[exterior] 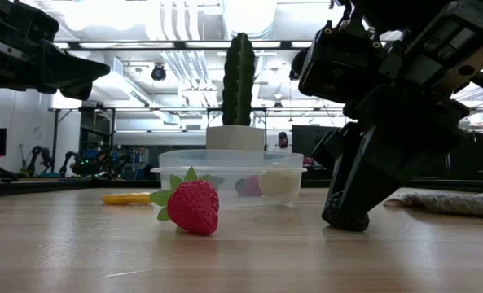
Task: Pick and placing Produce into tupperware
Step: Put the blackberry into the transparent container
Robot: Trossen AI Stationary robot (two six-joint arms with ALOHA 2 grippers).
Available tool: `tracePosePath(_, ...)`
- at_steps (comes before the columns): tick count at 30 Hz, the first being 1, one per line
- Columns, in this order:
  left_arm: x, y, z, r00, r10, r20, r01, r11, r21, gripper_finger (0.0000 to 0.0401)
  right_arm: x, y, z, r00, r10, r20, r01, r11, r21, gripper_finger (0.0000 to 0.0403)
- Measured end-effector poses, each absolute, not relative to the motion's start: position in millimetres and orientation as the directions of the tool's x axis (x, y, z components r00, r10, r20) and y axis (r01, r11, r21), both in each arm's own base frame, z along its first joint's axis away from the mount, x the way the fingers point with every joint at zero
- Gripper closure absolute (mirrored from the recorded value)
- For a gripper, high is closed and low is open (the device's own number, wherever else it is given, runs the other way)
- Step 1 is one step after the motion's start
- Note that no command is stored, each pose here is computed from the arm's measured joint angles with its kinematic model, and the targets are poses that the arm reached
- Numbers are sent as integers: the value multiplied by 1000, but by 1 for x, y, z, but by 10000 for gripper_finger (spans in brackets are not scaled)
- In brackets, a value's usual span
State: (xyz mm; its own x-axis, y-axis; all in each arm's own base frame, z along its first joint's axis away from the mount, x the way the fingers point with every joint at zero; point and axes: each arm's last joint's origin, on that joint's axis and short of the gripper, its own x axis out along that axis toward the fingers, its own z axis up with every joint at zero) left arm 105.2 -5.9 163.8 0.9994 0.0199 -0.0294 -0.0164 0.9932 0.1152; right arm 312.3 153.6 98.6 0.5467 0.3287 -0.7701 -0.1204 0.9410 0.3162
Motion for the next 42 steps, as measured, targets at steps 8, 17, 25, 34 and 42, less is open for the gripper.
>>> tracePosePath(8,105,-6,164,999,20,-29,-17,993,115,401,312,154,99,541,340,-769,-139,938,317,317)
tracePosePath(17,105,-6,164,999,20,-28,-17,993,115,401,308,154,111,537,364,-761,-211,931,297,320)
tracePosePath(25,105,-6,164,999,20,-29,-17,993,117,401,314,137,120,593,291,-751,-153,956,250,321)
tracePosePath(34,105,-6,164,999,21,-27,-17,992,123,401,323,136,133,632,292,-718,-181,956,229,322)
tracePosePath(42,105,-6,164,999,21,-26,-17,992,123,401,347,116,156,661,235,-712,-161,972,171,329)
